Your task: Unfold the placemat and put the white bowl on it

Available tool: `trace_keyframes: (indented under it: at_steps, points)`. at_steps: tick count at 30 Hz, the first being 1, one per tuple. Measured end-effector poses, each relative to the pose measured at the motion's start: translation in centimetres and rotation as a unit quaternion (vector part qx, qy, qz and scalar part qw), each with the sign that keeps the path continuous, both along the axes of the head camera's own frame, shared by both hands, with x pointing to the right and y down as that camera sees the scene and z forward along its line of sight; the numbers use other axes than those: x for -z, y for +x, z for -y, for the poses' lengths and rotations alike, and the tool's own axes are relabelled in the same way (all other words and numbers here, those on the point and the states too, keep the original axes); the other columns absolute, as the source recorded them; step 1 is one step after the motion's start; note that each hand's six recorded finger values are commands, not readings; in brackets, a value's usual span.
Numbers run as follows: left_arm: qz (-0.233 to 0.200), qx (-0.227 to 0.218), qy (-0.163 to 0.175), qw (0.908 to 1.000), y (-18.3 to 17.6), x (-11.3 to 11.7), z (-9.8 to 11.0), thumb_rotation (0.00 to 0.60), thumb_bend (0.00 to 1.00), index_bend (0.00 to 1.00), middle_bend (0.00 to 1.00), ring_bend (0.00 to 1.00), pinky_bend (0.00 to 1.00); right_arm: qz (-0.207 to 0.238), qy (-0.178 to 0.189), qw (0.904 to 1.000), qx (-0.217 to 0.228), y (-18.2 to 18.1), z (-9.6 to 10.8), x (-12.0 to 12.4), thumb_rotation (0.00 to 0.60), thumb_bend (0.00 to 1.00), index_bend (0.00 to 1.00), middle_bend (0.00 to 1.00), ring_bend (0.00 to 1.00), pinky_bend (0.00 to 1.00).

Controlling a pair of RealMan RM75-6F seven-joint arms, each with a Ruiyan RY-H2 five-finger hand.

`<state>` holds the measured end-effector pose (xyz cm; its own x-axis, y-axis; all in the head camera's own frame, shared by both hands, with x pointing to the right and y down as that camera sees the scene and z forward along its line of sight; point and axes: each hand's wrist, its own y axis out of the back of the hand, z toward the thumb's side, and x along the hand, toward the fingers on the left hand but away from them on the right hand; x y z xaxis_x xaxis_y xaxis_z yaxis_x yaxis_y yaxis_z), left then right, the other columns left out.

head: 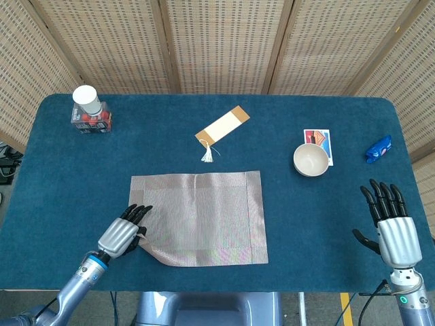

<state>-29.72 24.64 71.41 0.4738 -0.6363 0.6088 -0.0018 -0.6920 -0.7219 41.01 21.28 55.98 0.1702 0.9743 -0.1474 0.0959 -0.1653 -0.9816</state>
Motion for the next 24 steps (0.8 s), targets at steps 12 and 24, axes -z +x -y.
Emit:
trace_keyframes:
  at_steps: [12, 24]
  points:
    - [0.026, -0.013, 0.015, 0.9995, -1.8, 0.6, 0.1, 0.6, 0.6, 0.68, 0.0, 0.0, 0.0, 0.002, 0.0, 1.0, 0.002, -0.2, -0.1, 0.0, 0.6, 0.0, 0.1, 0.0, 0.0, 0.0]
    - [0.04, -0.017, 0.015, 0.999, -2.8, 0.8, -0.2, 0.6, 0.31, 0.12, 0.0, 0.0, 0.0, 0.002, -0.001, 1.0, 0.0, -0.1, 0.0, 0.0, 0.6, 0.0, 0.1, 0.0, 0.0, 0.0]
